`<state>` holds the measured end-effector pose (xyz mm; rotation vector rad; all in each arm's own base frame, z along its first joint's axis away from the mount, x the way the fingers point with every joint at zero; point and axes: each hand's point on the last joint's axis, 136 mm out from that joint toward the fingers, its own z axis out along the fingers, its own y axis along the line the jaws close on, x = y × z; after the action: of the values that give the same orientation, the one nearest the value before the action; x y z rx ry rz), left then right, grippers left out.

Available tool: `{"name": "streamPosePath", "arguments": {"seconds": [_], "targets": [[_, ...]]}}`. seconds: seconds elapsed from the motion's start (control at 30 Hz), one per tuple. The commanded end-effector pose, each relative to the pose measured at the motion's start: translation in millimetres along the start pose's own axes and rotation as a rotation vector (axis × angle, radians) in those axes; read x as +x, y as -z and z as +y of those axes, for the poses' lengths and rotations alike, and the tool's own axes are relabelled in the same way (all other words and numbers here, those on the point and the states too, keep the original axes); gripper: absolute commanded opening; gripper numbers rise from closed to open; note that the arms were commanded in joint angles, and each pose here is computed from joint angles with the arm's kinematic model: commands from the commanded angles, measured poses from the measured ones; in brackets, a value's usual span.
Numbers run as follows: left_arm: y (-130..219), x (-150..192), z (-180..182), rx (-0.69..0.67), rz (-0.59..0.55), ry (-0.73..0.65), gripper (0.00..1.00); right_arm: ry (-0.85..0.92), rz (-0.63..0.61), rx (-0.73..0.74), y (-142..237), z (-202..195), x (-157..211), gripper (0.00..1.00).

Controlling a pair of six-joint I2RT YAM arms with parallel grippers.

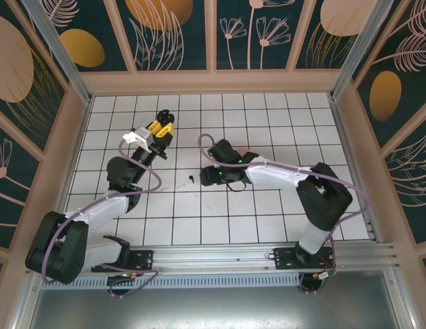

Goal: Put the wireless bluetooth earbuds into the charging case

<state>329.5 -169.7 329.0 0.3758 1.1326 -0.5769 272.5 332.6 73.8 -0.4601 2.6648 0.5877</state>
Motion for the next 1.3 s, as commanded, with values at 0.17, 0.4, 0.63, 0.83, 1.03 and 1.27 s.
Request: {"name": "streamPosePath", "arguments": {"seconds": [0.17, 0.4, 0.63, 0.83, 1.03, 1.27], "targets": [[10.6, -28.7, 27.6, -0.114, -0.099, 0.006, 0.0, 0.098, 0.009, 0.03, -34.5, 26.8, -21.1, 0.6], [17.6, -33.1, 47.7, -0.18, -0.113, 0.01, 0.0, 0.153, 0.051, 0.12, -59.6, 29.4, -23.5, 0.59], [19.8, -33.9, 52.2, -0.193, -0.116, 0.005, 0.0, 0.18, 0.075, 0.147, -72.8, 34.7, -20.2, 0.56], [19.9, -34.5, 52.8, -0.192, -0.118, 0.004, 0.0, 0.188, 0.086, 0.156, -81.1, 35.6, -18.1, 0.52], [20.5, -33.4, 52.3, -0.189, -0.117, 0.01, 0.0, 0.191, 0.093, 0.168, -86.2, 34.1, -17.1, 0.47], [21.1, -32.4, 51.7, -0.186, -0.118, 0.013, 0.0, 0.207, 0.097, 0.188, -90.1, 35.8, -14.0, 0.43]]}}
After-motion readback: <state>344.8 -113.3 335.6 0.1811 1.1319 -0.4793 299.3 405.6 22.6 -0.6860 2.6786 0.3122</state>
